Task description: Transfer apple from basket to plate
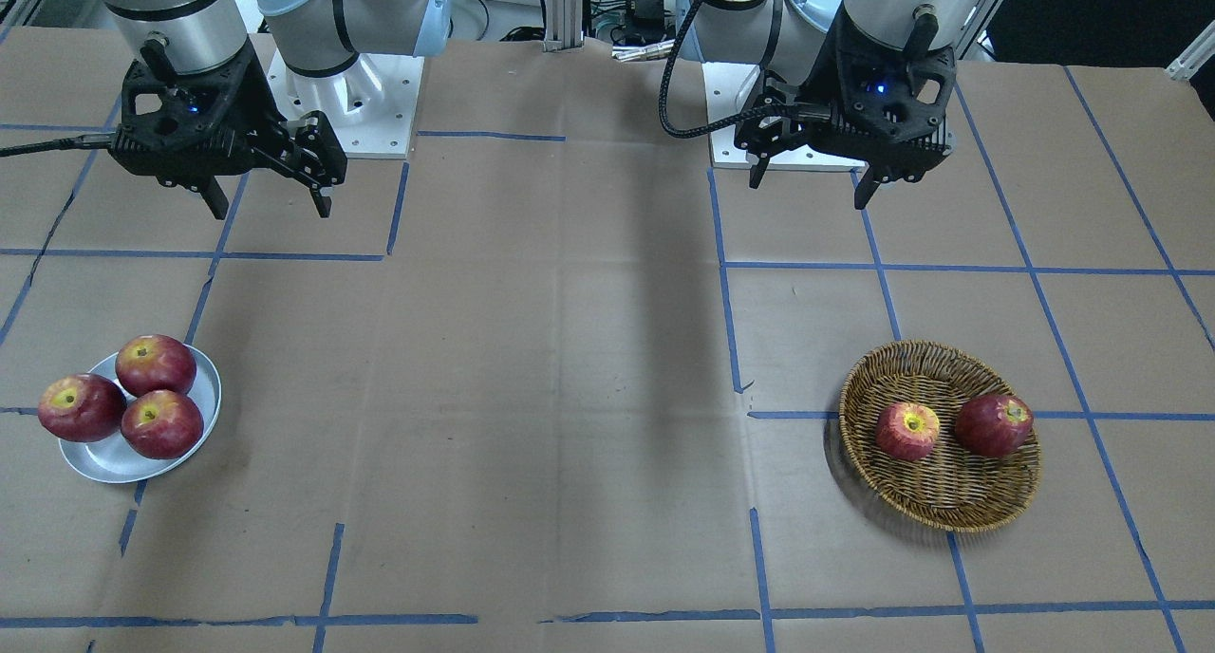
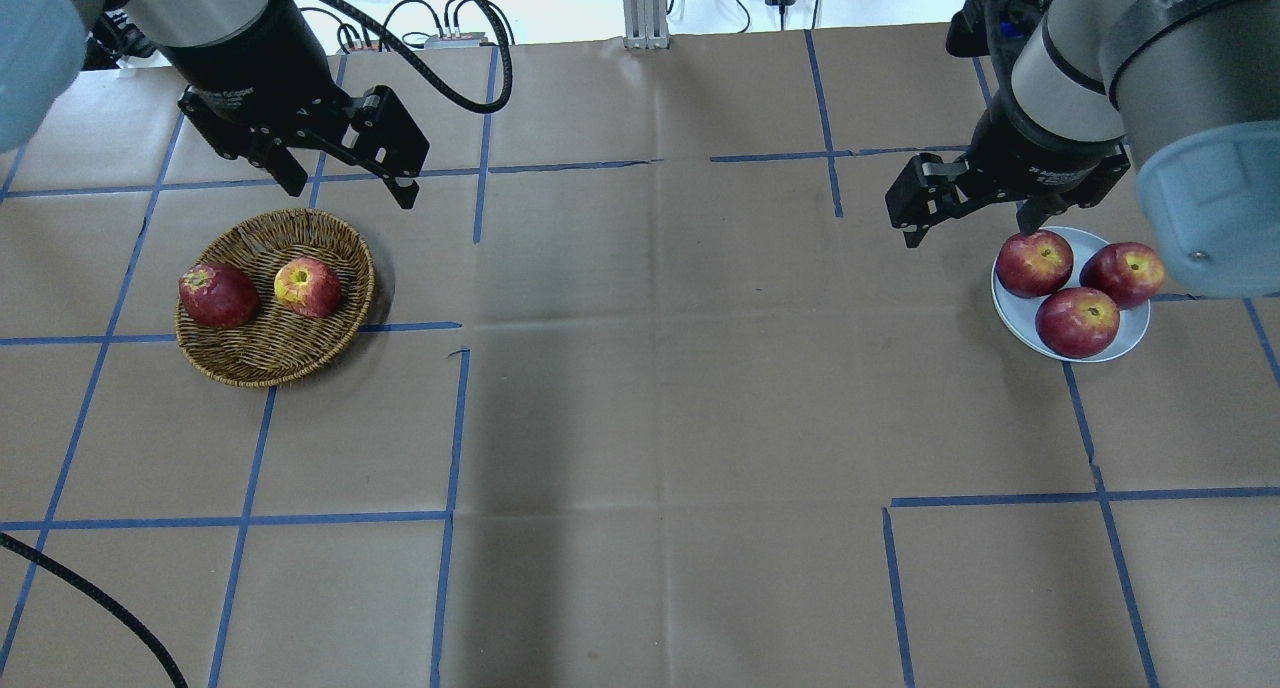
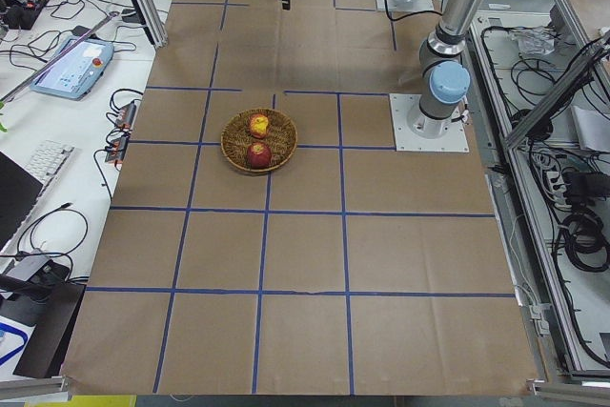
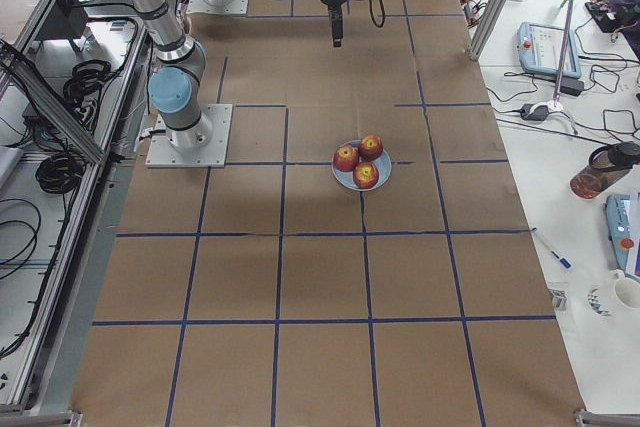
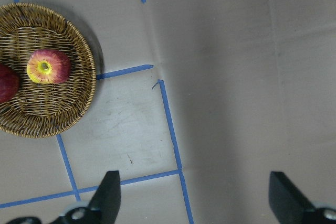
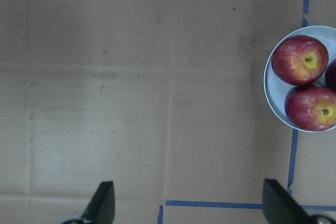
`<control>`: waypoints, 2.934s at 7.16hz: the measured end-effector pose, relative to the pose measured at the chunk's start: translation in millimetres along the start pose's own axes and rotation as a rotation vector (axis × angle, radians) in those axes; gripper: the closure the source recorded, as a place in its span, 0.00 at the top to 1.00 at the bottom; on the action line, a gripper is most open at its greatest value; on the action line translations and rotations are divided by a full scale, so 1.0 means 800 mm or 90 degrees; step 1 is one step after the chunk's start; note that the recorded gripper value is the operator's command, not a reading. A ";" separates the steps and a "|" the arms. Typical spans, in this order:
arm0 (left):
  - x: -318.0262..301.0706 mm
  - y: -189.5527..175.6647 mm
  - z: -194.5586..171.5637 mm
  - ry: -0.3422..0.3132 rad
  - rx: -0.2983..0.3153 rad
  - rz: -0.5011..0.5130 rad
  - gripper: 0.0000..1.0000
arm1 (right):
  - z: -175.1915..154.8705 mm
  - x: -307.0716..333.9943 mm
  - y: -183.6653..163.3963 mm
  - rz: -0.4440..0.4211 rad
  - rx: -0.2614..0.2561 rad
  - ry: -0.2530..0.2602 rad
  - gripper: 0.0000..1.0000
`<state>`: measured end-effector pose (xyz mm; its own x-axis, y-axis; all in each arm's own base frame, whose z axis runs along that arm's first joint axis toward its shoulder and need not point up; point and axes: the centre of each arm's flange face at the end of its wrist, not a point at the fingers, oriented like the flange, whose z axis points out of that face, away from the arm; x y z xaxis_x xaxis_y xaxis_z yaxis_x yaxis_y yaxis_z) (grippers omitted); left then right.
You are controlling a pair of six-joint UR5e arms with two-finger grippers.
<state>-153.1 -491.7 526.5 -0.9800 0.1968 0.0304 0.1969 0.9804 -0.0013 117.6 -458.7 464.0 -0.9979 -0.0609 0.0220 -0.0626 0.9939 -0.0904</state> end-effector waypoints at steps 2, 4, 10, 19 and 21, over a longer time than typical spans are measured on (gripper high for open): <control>0.000 0.000 0.000 0.000 0.000 0.000 0.99 | 0.000 0.000 -0.001 -0.001 0.000 0.000 1.00; 0.000 0.000 0.001 0.000 -0.002 0.000 0.99 | 0.000 0.000 -0.001 -0.001 0.000 0.000 1.00; 0.004 0.014 -0.013 -0.001 0.007 0.006 0.99 | 0.000 0.000 -0.002 -0.001 0.001 0.000 1.00; -0.041 0.012 0.043 0.001 -0.011 0.054 0.99 | 0.000 0.001 -0.003 -0.006 0.000 0.000 1.00; -0.106 0.018 0.132 0.002 -0.009 0.085 0.99 | 0.000 0.001 -0.002 -0.006 0.000 0.001 1.00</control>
<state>-70.2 -494.1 418.0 -0.9448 0.3260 0.0333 0.3265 0.9452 0.0087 116.6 -460.7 464.1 -0.9972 -0.0705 0.0236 -0.0724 0.9932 -0.0908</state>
